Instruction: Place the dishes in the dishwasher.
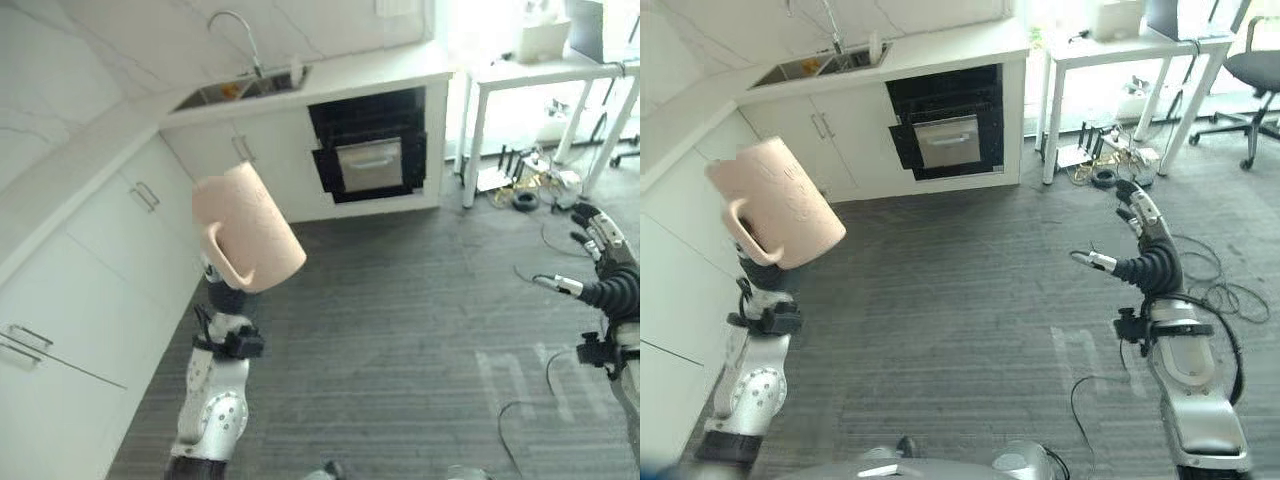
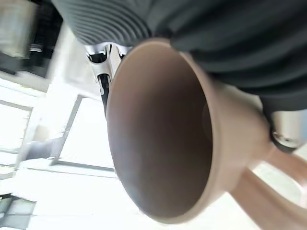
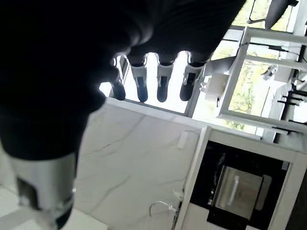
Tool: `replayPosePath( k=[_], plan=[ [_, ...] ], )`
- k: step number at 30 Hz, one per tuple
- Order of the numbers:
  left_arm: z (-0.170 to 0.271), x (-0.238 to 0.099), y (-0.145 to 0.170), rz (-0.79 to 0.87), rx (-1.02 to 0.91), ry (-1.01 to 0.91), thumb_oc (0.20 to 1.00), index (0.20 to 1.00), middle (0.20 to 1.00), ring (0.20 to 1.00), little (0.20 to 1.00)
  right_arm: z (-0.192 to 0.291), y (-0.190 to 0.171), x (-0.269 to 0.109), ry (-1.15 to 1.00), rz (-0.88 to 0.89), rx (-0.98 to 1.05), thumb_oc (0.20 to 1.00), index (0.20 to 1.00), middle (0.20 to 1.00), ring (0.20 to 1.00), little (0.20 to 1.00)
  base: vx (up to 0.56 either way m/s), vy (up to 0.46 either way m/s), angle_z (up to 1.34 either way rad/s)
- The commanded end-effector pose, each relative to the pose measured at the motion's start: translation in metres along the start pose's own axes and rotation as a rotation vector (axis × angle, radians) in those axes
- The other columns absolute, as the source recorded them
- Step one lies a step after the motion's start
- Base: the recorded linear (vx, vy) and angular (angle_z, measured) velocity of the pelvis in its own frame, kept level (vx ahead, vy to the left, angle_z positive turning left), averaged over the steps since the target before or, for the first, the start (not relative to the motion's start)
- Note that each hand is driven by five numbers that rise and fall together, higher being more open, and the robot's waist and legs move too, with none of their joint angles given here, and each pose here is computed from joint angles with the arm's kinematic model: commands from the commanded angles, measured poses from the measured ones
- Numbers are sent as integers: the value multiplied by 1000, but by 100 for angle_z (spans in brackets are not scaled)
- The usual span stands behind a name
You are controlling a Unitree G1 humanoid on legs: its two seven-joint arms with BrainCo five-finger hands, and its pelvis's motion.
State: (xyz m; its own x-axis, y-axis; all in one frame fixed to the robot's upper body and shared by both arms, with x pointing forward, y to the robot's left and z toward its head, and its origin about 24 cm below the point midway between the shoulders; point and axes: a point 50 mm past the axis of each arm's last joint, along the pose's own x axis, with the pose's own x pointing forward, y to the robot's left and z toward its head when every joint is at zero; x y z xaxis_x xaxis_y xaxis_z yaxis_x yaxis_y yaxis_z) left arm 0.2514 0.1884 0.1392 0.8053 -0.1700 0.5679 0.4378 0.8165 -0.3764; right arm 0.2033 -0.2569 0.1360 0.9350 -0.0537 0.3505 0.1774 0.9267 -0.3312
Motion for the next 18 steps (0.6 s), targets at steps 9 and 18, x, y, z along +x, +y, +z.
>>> replayPosePath(
  k=[9,18],
  plan=[
    [24,6,-14,-73,180,-37,200,200,200,200,200,23,-11,14,-158,-51,-6,1000,1000,1000,1000,1000,244,98,6],
    [23,3,-16,-85,116,-33,200,200,200,200,200,20,0,6,-180,-15,28,1000,1000,1000,1000,1000,332,-207,31]
  ],
)
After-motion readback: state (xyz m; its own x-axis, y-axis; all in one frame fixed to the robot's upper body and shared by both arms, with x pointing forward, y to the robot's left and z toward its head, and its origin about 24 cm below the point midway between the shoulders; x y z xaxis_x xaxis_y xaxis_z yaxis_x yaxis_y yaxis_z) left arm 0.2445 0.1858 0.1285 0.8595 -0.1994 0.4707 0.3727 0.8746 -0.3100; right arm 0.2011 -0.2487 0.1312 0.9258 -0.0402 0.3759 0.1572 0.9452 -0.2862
